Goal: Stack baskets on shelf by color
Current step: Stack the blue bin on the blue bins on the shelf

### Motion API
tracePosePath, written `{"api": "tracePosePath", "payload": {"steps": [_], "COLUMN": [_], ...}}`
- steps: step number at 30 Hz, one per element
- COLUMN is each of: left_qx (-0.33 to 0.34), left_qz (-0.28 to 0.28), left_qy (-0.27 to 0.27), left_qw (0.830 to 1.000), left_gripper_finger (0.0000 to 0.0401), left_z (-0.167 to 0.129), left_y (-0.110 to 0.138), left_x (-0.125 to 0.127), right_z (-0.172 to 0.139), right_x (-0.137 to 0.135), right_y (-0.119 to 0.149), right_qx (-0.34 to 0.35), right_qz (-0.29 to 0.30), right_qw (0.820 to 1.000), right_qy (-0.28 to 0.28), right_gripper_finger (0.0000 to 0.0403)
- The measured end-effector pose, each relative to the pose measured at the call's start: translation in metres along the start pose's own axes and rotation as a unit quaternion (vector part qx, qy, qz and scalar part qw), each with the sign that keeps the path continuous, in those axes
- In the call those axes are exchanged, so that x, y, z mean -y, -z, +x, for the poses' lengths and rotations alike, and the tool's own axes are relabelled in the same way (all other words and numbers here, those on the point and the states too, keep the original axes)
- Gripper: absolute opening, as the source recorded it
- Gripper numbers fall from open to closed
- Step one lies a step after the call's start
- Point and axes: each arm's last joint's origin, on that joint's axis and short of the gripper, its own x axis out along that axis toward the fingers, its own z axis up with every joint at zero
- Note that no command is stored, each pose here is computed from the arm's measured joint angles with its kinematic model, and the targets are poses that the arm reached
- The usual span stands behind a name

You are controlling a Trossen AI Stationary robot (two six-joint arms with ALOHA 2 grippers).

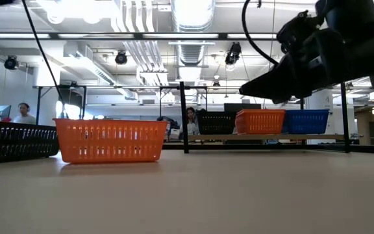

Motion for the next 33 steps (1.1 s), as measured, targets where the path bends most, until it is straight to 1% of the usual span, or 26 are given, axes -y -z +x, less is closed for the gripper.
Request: {"api": "tracePosePath", "payload": {"steps": [2, 4, 5, 7, 8, 10, 11, 13, 15, 19, 21, 24, 27, 31, 33], "left_qx": [-0.031, -0.050, -0.052, -0.044, -0.038, -0.039, -0.050, -0.082, -0.118, -0.195, -0.203, -0.198, -0.198, -0.206, -0.207], "left_qz": [-0.044, -0.078, -0.096, -0.138, -0.143, -0.135, -0.134, -0.129, -0.123, -0.131, -0.134, -0.124, -0.098, -0.057, -0.043], "left_qy": [0.018, 0.025, 0.034, 0.068, 0.079, 0.075, 0.077, 0.091, 0.079, 0.089, 0.098, 0.100, 0.078, 0.017, 0.002], "left_qw": [0.998, 0.995, 0.993, 0.987, 0.986, 0.987, 0.987, 0.984, 0.982, 0.968, 0.965, 0.967, 0.972, 0.977, 0.977], "left_gripper_finger": [0.0141, 0.0141, 0.0141, 0.0141, 0.0141, 0.0141, 0.0141, 0.0141, 0.0141, 0.0141, 0.0141, 0.0141, 0.0141, 0.0141, 0.0141], "left_z": [-0.001, 0.000, 0.003, 0.010, 0.015, 0.025, 0.030, 0.036, 0.041, 0.043, 0.039, 0.036, 0.038, 0.046, 0.049], "left_y": [0.018, 0.036, 0.044, 0.059, 0.066, 0.075, 0.078, 0.081, 0.085, 0.089, 0.088, 0.088, 0.089, 0.094, 0.095], "left_x": [0.011, 0.021, 0.027, 0.040, 0.045, 0.049, 0.051, 0.057, 0.057, 0.061, 0.064, 0.065, 0.060, 0.050, 0.048], "right_z": [0.002, 0.006, 0.008, 0.013, 0.015, 0.020, 0.022, 0.026, 0.031, 0.038, 0.040, 0.043, 0.046, 0.048, 0.048], "right_x": [-0.004, -0.010, -0.012, -0.018, -0.021, -0.028, -0.031, -0.039, -0.047, -0.061, -0.067, -0.071, -0.073, -0.073, -0.073], "right_y": [0.005, 0.009, 0.011, 0.014, 0.015, 0.017, 0.017, 0.017, 0.015, 0.011, 0.009, 0.007, 0.007, 0.011, 0.014], "right_qx": [-0.011, -0.020, -0.025, -0.031, -0.033, -0.037, -0.038, -0.036, -0.032, -0.022, -0.017, -0.011, -0.010, -0.016, -0.023], "right_qz": [0.009, 0.020, 0.025, 0.026, 0.025, 0.022, 0.021, 0.019, 0.018, 0.005, -0.004, -0.018, -0.023, -0.022, -0.020], "right_qw": [1.000, 0.999, 0.999, 0.999, 0.999, 0.998, 0.998, 0.998, 0.997, 0.997, 0.996, 0.996, 0.995, 0.995, 0.995], "right_qy": [-0.008, -0.017, -0.020, -0.027, -0.031, -0.038, -0.043, -0.053, -0.062, -0.080, -0.086, -0.092, -0.092, -0.091, -0.091], "right_gripper_finger": [0.0077, 0.0077, 0.0077, 0.0077, 0.0077, 0.0077, 0.0077, 0.0077, 0.0077, 0.0070, 0.0065, 0.0057, 0.0052, 0.0048, 0.0048]}}
